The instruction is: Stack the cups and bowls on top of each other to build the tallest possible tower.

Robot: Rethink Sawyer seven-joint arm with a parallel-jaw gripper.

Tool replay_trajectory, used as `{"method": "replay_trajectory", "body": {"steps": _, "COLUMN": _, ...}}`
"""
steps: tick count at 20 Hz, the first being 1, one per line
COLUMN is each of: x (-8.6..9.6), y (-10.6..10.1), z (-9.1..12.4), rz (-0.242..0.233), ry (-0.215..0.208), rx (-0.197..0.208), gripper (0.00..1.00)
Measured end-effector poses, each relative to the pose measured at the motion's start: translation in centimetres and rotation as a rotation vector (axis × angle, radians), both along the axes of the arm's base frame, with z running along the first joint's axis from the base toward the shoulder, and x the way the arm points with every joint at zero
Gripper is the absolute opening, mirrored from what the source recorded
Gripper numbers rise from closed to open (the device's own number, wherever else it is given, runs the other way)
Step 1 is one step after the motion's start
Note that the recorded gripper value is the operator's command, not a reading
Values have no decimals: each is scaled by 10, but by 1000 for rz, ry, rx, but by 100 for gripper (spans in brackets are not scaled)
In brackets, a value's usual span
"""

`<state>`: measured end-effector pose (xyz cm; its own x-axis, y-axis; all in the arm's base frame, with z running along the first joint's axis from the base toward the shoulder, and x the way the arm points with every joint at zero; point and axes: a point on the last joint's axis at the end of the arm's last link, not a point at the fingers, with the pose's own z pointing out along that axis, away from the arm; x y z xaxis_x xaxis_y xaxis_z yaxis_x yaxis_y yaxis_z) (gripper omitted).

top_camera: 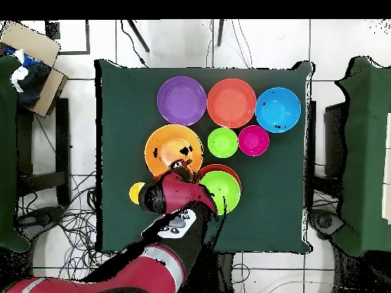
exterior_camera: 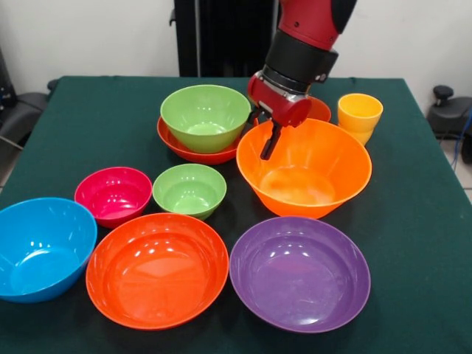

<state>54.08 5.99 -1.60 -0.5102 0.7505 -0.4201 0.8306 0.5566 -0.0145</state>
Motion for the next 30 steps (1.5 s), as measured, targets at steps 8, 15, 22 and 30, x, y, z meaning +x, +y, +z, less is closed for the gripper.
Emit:
{"method": "replay_trajectory", "body": {"steps": 8, "x": 5, "y": 3, "z": 7, "rz": 4, "ry": -15, "rx": 3, "gripper": 100}}
{"method": "replay_trajectory", "body": {"steps": 15, "x": 5, "y": 3, "z": 7, "rz": 4, "ry": -15, "rx": 3, "gripper": 100}}
{"method": "replay_trajectory", "body": {"steps": 22, "x": 4, "y": 6, "z": 7, "rz": 9, "ry": -15, "rx": 3, "gripper": 100}}
{"method": "replay_trajectory", "body": {"steps": 30, "x": 4, "y": 7, "z": 7, "rz": 11, "ry": -15, "rx": 3, "gripper": 100}}
